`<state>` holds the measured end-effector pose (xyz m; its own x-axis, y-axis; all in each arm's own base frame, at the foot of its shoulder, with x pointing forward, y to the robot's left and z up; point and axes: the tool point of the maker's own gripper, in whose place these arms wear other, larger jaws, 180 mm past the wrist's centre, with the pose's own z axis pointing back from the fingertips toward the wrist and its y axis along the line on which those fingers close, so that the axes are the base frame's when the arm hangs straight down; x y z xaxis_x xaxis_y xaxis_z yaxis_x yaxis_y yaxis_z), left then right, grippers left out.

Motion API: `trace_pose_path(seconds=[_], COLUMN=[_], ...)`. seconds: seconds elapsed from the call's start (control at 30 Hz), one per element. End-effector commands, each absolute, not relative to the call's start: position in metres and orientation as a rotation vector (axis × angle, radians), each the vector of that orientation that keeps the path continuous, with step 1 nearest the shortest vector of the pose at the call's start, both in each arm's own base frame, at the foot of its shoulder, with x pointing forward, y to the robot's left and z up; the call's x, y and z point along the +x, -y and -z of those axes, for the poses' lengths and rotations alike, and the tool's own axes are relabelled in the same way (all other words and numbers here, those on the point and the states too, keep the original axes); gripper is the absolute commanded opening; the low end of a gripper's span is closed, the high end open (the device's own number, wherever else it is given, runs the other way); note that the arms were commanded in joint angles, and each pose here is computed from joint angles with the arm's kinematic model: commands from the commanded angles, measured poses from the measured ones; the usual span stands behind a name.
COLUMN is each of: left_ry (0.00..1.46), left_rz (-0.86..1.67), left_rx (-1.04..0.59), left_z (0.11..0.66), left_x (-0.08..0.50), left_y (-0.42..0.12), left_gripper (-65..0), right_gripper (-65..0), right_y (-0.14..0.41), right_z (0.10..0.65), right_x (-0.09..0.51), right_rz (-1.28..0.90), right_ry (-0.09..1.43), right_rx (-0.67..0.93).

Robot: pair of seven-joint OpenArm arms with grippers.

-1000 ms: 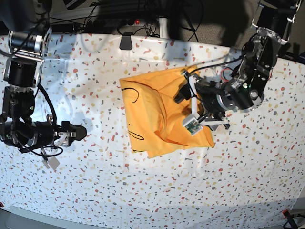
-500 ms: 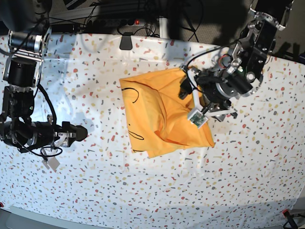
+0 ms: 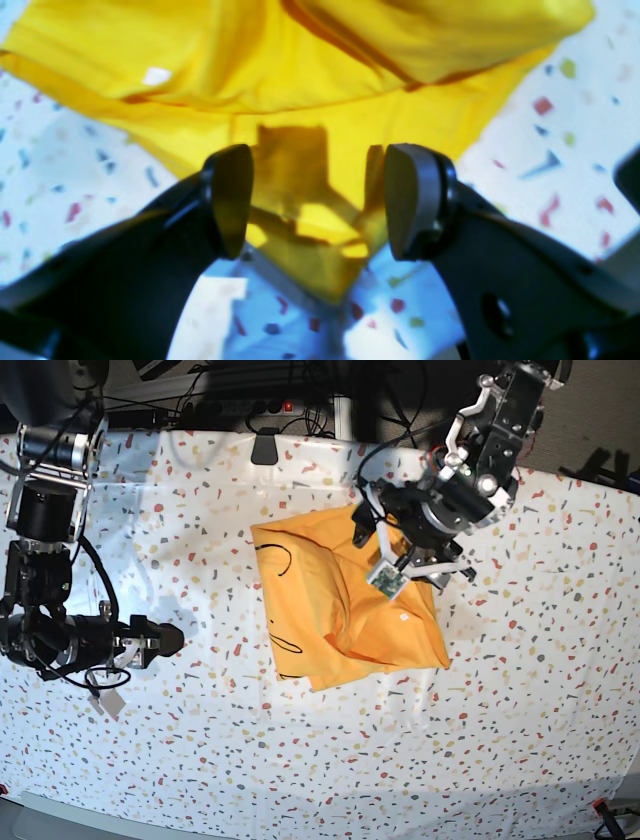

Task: Fold the T-shirt properly
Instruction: 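Move the left gripper over the folded bundle and lift it away, then lower the left gripper onto the bundle's folded edge and grasp it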

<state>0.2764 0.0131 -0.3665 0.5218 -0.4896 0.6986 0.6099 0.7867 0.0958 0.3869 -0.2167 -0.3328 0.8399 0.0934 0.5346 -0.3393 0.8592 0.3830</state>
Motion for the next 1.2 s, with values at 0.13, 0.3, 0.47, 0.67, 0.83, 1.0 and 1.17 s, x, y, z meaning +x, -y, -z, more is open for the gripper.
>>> trace_pose_path(seconds=[0.13, 0.3, 0.47, 0.67, 0.83, 1.0, 1.17], left_ry=[0.829, 0.888, 0.978, 0.938, 0.823, 0.819, 0.828], left_rz=[0.591, 0.595, 0.605, 0.643, 0.610, 0.634, 0.721], left_rx=[-0.161, -0.297, -0.374, -0.237, -0.313, -0.405, -0.375], left_z=[0.354, 0.332, 0.304, 0.330, 0.362, 0.351, 0.343], left_x=[0.289, 0.296, 0.307, 0.315, 0.304, 0.299, 0.301], left_y=[-0.016, 0.017, 0.047, 0.033, 0.039, 0.065, 0.080], left_gripper=[-25.1, -25.1, -25.1, -25.1, -25.1, -25.1, -25.1], right_gripper=[-39.2, -39.2, -39.2, -39.2, -39.2, -39.2, -39.2], right_y=[0.221, 0.218, 0.202, 0.196, 0.196, 0.196, 0.196], right_z=[0.310, 0.306, 0.301, 0.303, 0.303, 0.303, 0.303], right_x=[0.402, 0.404, 0.406, 0.405, 0.405, 0.405, 0.405], right_rz=[-0.247, -0.244, -0.246, -0.250, -0.250, -0.250, -0.251], right_ry=[0.605, 0.626, 0.646, 0.638, 0.637, 0.637, 0.637], right_rx=[0.485, 0.507, 0.578, 0.589, 0.589, 0.589, 0.589])
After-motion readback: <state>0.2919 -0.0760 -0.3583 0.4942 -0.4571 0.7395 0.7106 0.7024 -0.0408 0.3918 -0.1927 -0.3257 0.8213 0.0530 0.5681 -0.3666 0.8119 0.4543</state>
